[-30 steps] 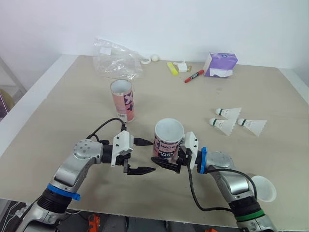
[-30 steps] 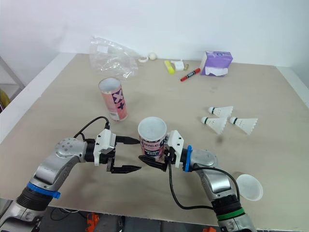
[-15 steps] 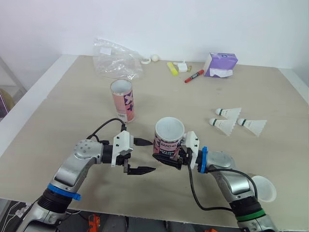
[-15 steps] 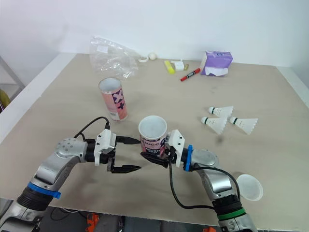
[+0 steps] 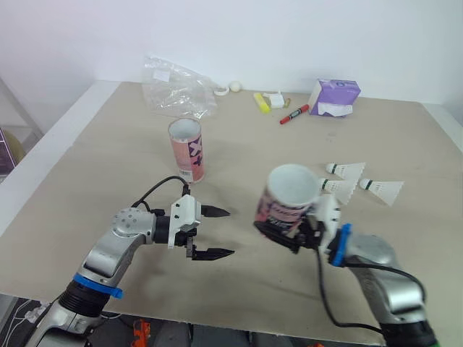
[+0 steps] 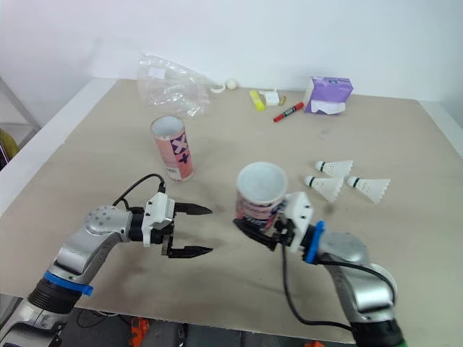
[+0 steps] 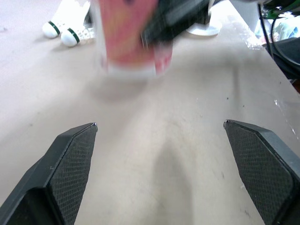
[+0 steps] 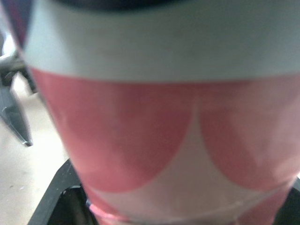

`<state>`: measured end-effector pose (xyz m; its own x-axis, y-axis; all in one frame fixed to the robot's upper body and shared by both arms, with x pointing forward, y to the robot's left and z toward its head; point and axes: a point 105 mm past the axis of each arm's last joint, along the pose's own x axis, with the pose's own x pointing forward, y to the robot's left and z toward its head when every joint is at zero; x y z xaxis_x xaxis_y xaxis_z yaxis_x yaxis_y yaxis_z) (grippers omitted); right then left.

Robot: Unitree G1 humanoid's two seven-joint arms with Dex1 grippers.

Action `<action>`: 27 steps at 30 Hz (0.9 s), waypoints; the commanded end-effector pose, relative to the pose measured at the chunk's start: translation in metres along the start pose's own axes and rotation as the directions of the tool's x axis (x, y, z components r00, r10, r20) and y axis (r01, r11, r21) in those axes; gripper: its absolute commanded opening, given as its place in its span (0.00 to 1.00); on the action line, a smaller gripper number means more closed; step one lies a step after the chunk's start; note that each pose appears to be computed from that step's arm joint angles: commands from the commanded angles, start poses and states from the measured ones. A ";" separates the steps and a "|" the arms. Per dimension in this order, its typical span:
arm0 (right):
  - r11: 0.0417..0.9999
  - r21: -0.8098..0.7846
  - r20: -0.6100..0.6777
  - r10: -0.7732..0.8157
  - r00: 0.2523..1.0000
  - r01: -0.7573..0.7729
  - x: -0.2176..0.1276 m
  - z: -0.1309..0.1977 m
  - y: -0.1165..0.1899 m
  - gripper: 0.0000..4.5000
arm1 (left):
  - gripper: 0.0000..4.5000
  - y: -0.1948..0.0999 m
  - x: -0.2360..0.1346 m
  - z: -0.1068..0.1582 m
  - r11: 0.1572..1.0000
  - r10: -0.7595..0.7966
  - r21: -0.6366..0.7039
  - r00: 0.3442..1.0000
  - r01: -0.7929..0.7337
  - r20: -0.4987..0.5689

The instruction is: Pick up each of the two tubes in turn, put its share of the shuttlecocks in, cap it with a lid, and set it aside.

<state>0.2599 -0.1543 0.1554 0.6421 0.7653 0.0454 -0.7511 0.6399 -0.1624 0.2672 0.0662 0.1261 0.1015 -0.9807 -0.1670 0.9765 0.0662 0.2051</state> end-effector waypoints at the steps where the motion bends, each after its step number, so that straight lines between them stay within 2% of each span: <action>1: 0.985 -0.016 0.060 -0.169 0.984 0.170 -0.030 0.029 -0.022 0.73 | 1.00 0.001 0.002 0.012 1.000 -0.014 0.017 0.999 0.013 0.044; 6: 0.874 0.009 0.038 -0.485 0.873 0.485 -0.093 0.025 -0.064 0.73 | 1.00 0.001 0.008 0.015 0.999 -0.032 0.006 0.998 0.031 0.062; 8: 0.766 0.009 0.022 -0.643 0.765 0.643 -0.132 0.017 -0.086 0.73 | 1.00 0.000 0.010 0.017 0.999 -0.036 -0.003 0.997 0.036 0.073; 9: 0.737 0.008 0.018 -0.676 0.737 0.676 -0.141 0.015 -0.090 0.73 | 1.00 0.000 0.010 0.017 0.999 -0.036 -0.005 0.996 0.037 0.076; 13: 0.545 -0.013 -0.008 -0.838 0.545 0.838 -0.198 0.001 -0.115 0.73 | 1.00 -0.003 0.013 0.019 0.999 -0.047 -0.015 0.995 0.049 0.084; 18: 0.452 0.016 -0.033 -0.891 0.453 0.892 -0.224 -0.015 -0.132 0.73 | 1.00 -0.005 0.014 0.019 0.998 -0.053 -0.019 0.995 0.055 0.081; 27: 0.348 0.031 -0.081 -0.934 0.349 0.937 -0.232 -0.044 -0.162 0.73 | 1.00 -0.007 0.013 0.018 0.999 -0.043 -0.013 0.997 0.044 0.064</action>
<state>0.2392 -0.4338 0.1137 0.9433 -0.3294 0.0418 0.3266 0.9432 0.0608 0.2619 0.0505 0.1337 0.0515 -0.9915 -0.1197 0.9870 0.0323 0.1572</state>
